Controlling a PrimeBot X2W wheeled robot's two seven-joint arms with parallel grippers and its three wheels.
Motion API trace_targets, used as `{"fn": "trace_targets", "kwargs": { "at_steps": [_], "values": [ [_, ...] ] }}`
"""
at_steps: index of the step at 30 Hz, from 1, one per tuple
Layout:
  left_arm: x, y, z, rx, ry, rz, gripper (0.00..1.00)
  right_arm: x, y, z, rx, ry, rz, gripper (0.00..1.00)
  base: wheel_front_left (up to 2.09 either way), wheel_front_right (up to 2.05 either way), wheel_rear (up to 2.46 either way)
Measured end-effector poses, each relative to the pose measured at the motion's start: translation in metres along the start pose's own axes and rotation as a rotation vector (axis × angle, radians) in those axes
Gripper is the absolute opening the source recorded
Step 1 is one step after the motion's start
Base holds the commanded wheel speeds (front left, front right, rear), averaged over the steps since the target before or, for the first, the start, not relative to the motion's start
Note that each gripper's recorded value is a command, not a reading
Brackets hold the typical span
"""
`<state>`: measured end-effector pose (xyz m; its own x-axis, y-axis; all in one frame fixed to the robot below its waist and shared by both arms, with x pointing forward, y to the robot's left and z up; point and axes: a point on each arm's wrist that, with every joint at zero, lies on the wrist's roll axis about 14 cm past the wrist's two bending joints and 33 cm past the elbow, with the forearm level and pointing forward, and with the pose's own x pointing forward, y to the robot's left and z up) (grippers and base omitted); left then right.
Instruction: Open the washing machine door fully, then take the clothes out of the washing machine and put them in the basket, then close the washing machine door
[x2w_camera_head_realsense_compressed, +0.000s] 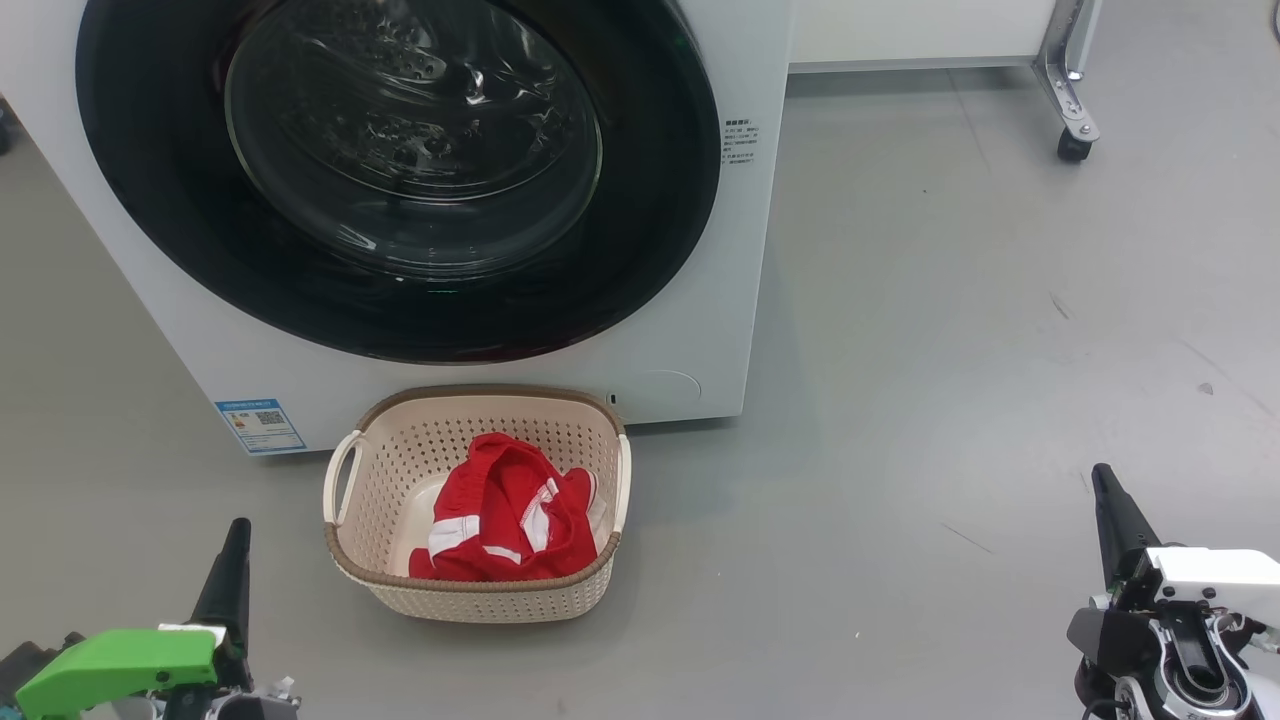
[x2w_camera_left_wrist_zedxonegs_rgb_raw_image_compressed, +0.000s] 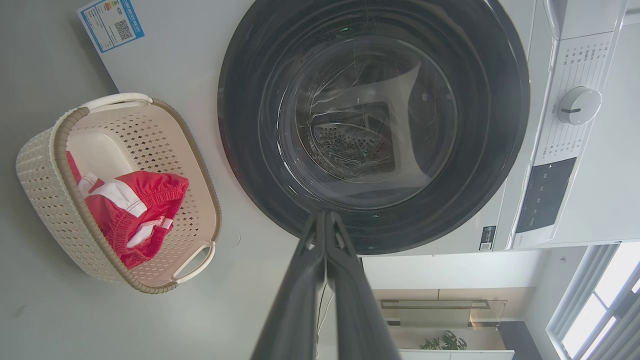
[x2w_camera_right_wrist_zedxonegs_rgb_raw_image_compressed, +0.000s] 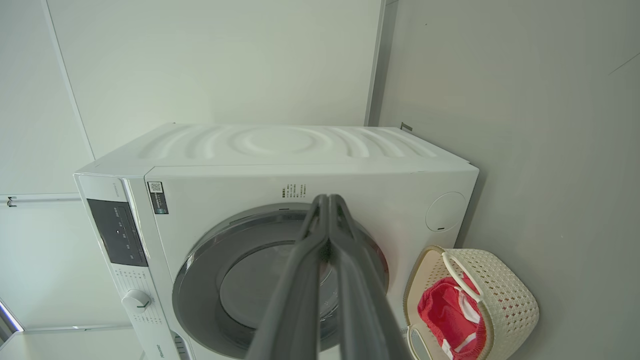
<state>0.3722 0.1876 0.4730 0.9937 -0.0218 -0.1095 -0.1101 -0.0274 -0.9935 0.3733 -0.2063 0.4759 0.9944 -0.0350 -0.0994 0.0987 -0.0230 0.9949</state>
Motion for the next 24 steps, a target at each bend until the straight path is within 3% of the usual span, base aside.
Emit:
{"fn": "trace_targets", "kwargs": {
  "at_steps": [24],
  "values": [
    [0.0001,-0.0007,0.0008,0.001,-0.002,-0.002,0.0,0.0,0.0002,-0.0005,0.0,0.005,0.001,0.0,0.0,0.0,0.0]
  ]
}}
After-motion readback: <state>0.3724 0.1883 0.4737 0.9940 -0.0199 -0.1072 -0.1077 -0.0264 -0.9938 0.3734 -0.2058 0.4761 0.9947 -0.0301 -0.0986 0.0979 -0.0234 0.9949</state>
